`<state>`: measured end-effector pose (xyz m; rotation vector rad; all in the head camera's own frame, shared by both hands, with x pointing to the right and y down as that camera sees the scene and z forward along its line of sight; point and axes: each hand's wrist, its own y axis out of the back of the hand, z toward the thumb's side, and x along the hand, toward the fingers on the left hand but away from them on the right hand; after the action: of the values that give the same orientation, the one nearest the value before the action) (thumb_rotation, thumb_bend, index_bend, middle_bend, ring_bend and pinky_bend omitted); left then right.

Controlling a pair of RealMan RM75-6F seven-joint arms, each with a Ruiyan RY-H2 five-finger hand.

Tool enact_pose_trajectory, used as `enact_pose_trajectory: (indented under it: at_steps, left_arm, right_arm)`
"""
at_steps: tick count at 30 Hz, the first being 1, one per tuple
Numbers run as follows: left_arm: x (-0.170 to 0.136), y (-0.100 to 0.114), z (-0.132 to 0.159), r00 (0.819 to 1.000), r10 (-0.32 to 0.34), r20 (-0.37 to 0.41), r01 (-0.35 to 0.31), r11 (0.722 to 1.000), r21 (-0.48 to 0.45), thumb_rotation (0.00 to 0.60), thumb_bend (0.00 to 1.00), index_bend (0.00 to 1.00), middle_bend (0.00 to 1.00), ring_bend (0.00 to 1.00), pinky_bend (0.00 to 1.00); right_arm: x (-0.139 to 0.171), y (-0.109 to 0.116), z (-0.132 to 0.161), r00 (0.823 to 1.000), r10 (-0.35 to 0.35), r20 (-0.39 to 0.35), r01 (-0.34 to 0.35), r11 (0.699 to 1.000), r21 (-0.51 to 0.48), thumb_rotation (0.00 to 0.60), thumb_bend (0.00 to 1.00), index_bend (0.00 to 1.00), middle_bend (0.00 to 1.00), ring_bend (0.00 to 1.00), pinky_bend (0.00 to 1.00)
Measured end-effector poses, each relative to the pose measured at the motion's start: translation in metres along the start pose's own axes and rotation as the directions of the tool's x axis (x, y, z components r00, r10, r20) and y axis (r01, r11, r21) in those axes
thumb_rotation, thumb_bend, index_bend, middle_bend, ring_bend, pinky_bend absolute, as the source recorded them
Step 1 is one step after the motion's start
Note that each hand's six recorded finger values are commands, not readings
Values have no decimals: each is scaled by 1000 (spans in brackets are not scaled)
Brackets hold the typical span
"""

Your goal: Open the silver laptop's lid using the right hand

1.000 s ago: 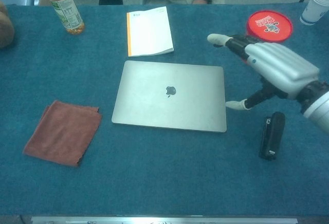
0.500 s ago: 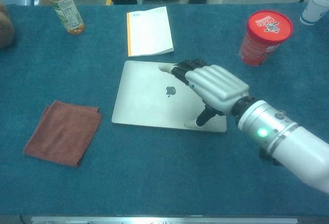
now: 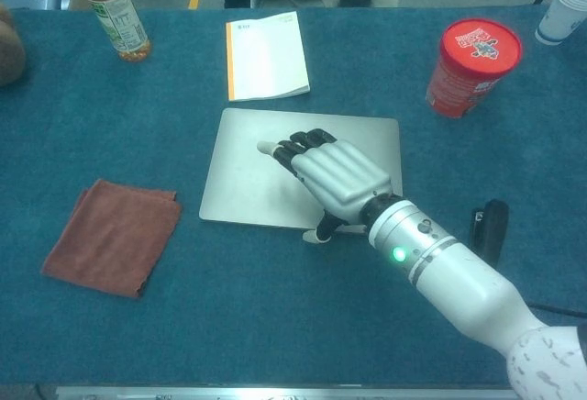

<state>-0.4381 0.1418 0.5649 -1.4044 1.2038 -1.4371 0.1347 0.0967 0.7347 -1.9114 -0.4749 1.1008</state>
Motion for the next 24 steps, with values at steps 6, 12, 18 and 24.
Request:
enact_pose_trajectory:
  at_steps: [6, 12, 18, 24]
  left_arm:
    - [0, 1, -4, 1000, 4, -7, -4, 1000, -8, 600, 469, 156, 96, 2, 0]
    - [0, 0, -6, 1000, 3, -11, -3, 1000, -11, 600, 469, 156, 96, 2, 0]
    - [1, -1, -8, 1000, 1, -13, -1, 1000, -11, 600, 469, 156, 96, 2, 0]
    - [2, -2, -8, 1000, 0, -15, 0, 1000, -13, 600, 469, 156, 96, 2, 0]
  right_arm:
    - [-9, -9, -2, 1000, 8, 20, -9, 1000, 27, 600, 26, 62, 132, 0, 64]
    - [-19, -14, -2, 999, 11, 38, -13, 999, 35, 600, 26, 62, 132, 0, 64]
    - [-26, -17, 0, 999, 10, 46, -12, 999, 40, 600, 28, 62, 132, 0, 64]
    - [-29, -20, 1, 999, 14, 48, -16, 999, 44, 600, 29, 62, 132, 0, 64]
